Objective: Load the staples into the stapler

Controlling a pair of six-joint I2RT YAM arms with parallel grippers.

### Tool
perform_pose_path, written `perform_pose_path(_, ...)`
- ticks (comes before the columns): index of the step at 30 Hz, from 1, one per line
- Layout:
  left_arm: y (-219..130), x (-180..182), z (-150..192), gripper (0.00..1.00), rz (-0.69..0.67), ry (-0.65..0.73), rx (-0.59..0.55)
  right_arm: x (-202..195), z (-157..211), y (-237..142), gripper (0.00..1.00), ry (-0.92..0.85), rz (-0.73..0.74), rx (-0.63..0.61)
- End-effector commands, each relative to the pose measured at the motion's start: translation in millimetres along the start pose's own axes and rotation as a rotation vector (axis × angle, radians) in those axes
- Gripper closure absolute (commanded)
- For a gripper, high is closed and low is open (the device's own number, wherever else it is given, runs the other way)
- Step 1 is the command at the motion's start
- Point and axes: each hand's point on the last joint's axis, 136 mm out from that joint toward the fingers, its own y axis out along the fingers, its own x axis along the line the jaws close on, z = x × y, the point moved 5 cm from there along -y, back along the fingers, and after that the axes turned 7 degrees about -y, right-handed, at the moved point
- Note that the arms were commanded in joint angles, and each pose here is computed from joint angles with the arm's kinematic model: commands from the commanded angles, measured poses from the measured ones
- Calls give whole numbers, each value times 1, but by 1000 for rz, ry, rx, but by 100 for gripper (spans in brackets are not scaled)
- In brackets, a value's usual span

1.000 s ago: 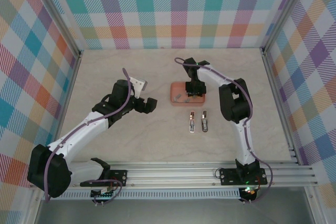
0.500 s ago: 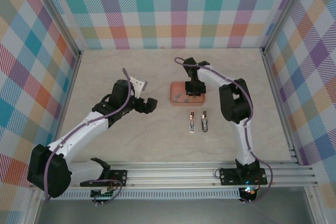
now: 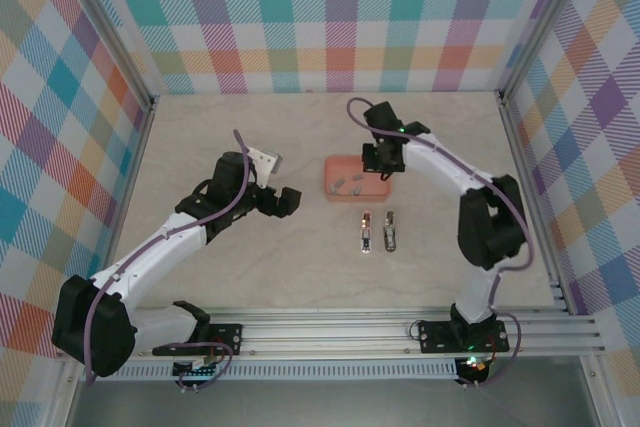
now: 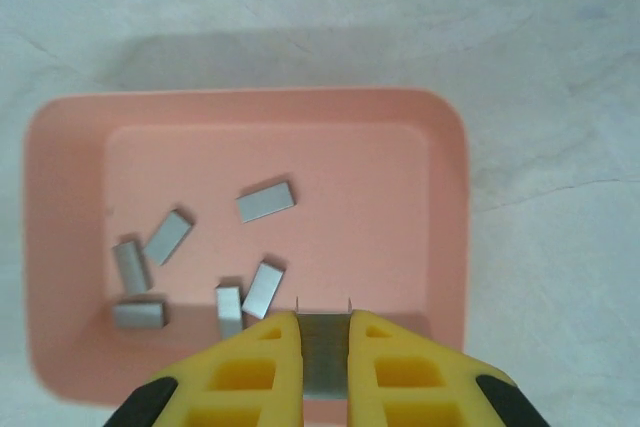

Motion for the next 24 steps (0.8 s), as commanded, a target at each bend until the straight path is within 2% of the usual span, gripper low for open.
perform_pose_path(1, -3, -5, -16, 0, 38, -14, -53, -3, 5, -18, 87, -20, -1, -87)
perform_pose_path(14, 1, -12, -15, 0, 93, -20, -32, -27, 92, -48, 85, -12, -87, -239)
perform_pose_path(24, 3, -13, -13, 0, 99, -27, -19, -36, 149, -44, 84, -4, -101, -210)
